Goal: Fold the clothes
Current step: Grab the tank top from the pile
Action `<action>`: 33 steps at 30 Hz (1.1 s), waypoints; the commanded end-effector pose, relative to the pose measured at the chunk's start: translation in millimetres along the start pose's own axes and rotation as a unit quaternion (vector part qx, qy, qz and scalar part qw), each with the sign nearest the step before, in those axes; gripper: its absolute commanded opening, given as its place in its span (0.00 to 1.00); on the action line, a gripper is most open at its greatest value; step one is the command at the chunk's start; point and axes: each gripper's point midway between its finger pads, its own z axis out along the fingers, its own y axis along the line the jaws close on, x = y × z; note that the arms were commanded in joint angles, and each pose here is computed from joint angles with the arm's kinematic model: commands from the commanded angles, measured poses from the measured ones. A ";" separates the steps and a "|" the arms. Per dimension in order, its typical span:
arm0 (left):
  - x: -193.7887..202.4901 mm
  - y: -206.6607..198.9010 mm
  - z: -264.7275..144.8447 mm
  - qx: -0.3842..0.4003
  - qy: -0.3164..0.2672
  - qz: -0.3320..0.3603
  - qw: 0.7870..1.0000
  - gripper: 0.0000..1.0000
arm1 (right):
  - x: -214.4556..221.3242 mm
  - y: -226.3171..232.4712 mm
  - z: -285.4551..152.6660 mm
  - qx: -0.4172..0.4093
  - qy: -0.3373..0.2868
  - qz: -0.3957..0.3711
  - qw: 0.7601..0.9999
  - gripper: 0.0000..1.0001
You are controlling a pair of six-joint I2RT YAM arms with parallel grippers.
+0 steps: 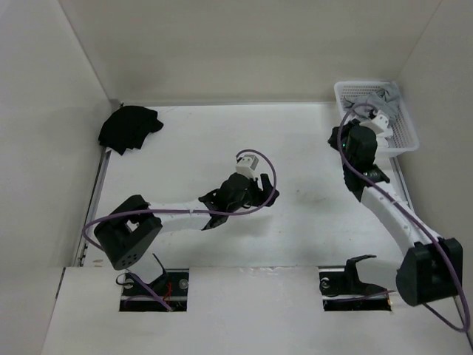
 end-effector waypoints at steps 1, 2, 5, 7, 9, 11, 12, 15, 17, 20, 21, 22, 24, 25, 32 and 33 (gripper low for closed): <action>-1.4 -12.7 0.2 0.031 -0.011 0.013 0.999 0.67 | -50.2 -28.3 35.2 0.066 -0.045 -0.010 0.997 0.05; -2.4 -14.8 -0.1 0.037 -0.016 0.017 0.999 0.65 | -60.9 -42.4 51.1 0.089 -0.050 -0.016 0.995 0.03; -5.9 -13.8 -4.1 0.043 -0.029 0.028 0.998 0.50 | -79.8 -77.8 83.8 0.140 -0.058 -0.024 0.988 0.01; -9.5 -8.4 -6.8 0.038 -0.037 0.035 0.998 0.38 | -91.0 -107.7 108.5 0.178 -0.067 -0.017 0.982 0.03; -12.8 -1.7 -6.6 0.033 -0.045 0.036 0.998 0.34 | -99.8 -134.2 131.9 0.210 -0.079 -0.013 0.974 0.10; -14.2 7.1 -3.6 0.026 -0.046 0.025 0.998 0.34 | -101.3 -163.9 160.1 0.254 -0.082 -0.022 0.963 0.19; -13.3 9.9 -2.6 0.025 -0.044 0.019 0.999 0.36 | -101.2 -177.1 173.4 0.271 -0.079 -0.030 0.959 0.25; -15.7 12.2 -2.5 0.027 -0.044 0.014 0.999 0.41 | -101.3 -205.5 204.5 0.291 -0.062 -0.036 0.954 0.39; -18.7 13.7 -3.5 0.026 -0.051 0.015 0.998 0.44 | -100.4 -220.6 222.3 0.294 -0.051 -0.029 0.954 0.49; -22.3 22.5 -2.3 0.019 -0.055 0.009 0.998 0.48 | -92.9 -253.5 241.7 0.313 -0.038 -0.008 0.949 0.57; -22.2 24.3 -1.7 0.017 -0.055 0.008 0.998 0.48 | -92.3 -257.5 244.3 0.315 -0.037 -0.006 0.948 0.58; -22.2 28.4 0.0 0.012 -0.054 0.007 0.998 0.48 | -89.3 -267.0 249.0 0.323 -0.032 -0.005 0.946 0.58; -20.7 33.3 3.5 0.008 -0.050 0.004 0.999 0.49 | -84.2 -275.0 257.5 0.330 -0.024 -0.005 0.944 0.58; -20.7 34.7 4.7 0.008 -0.048 0.001 0.999 0.49 | -83.0 -277.5 263.2 0.332 -0.024 -0.005 0.943 0.58; -23.5 41.2 4.4 0.006 -0.049 -0.009 0.999 0.49 | -69.7 -287.9 289.7 0.338 -0.028 0.025 0.940 0.53; -24.7 42.8 4.5 0.004 -0.051 -0.010 0.999 0.49 | -67.5 -289.3 292.0 0.340 -0.026 0.031 0.940 0.51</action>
